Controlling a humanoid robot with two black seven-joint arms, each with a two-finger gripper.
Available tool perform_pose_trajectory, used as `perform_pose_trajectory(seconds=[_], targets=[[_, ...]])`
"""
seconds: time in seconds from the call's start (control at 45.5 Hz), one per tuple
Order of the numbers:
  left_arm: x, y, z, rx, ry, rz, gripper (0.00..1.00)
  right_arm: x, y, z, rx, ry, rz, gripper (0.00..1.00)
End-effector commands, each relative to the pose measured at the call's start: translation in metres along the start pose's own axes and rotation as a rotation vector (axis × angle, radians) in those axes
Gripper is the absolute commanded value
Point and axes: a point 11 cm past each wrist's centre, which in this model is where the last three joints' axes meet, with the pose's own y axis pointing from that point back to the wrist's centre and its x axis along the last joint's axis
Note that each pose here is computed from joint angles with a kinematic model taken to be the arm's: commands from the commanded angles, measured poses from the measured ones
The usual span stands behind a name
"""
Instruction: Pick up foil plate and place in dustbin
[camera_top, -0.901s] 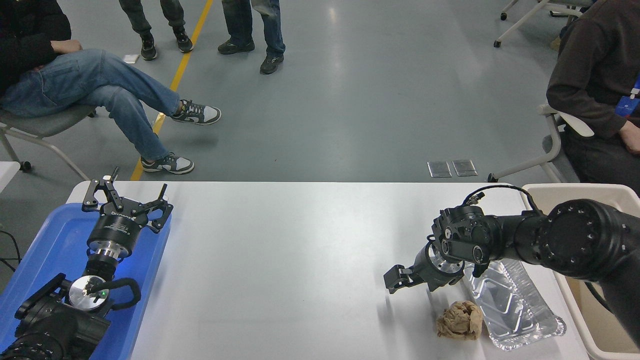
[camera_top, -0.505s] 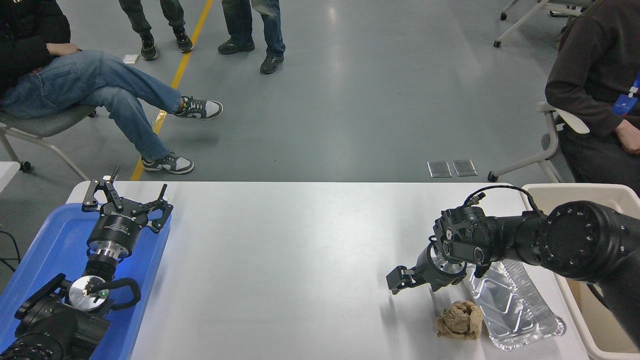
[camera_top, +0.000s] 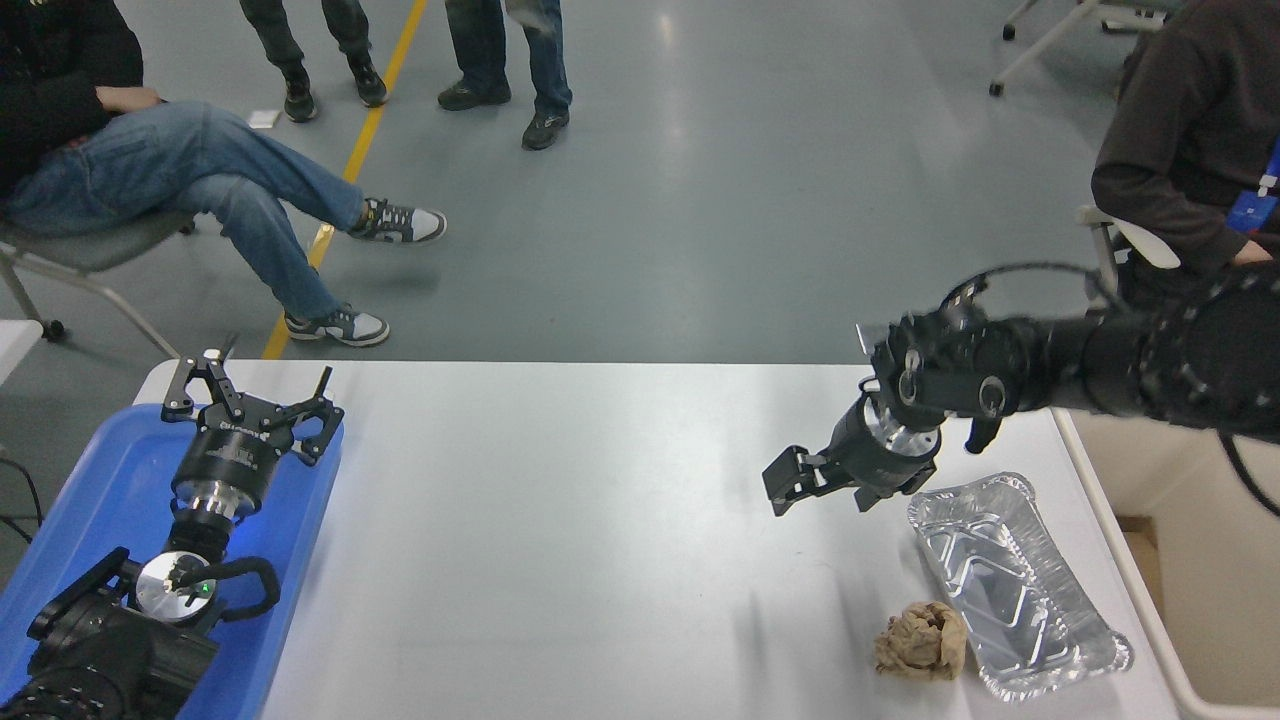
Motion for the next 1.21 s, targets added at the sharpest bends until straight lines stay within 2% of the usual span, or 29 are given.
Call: perform_pose_trajectory(seconds=[0.0,0.33,0.615,0.725,0.835,0.879,0.989,1.187], targets=[[0.000,0.000,0.001,-0.001,-0.002,0.000,0.99,-0.012,0.129,0.020,-0.030,-0.048,0.095,1.00],[0.000,-0.001,0.001,0.000,-0.002,-0.001,0.99,-0.039,0.228,0.022,-0.075,-0.050,0.279,1.00],[0.000,-0.001,0.001,0.002,-0.003,-0.001,0.99,-0.041,0.243,0.023,-0.115,-0.043,0.309,1.00],[0.000,-0.001,0.001,0.002,-0.003,-0.001,0.99,-0.042,0.236,0.046,-0.210,-0.019,0.276,1.00],[0.000,-0.001,0.001,0.002,-0.003,-0.001,0.99,-0.054,0.211,0.088,-0.343,0.005,0.164,1.00],[0.000,-0.001,0.001,0.002,-0.003,-0.001,0.99,-0.057,0.196,0.109,-0.379,0.005,0.160,1.00],[0.000,-0.001,0.001,0.002,-0.003,-0.001,0.99,-0.055,0.159,0.141,-0.405,0.006,0.216,1.00],[0.000,-0.001,0.000,0.003,-0.004,-0.001,0.99,-0.064,0.083,0.180,-0.386,-0.021,0.226,1.00]])
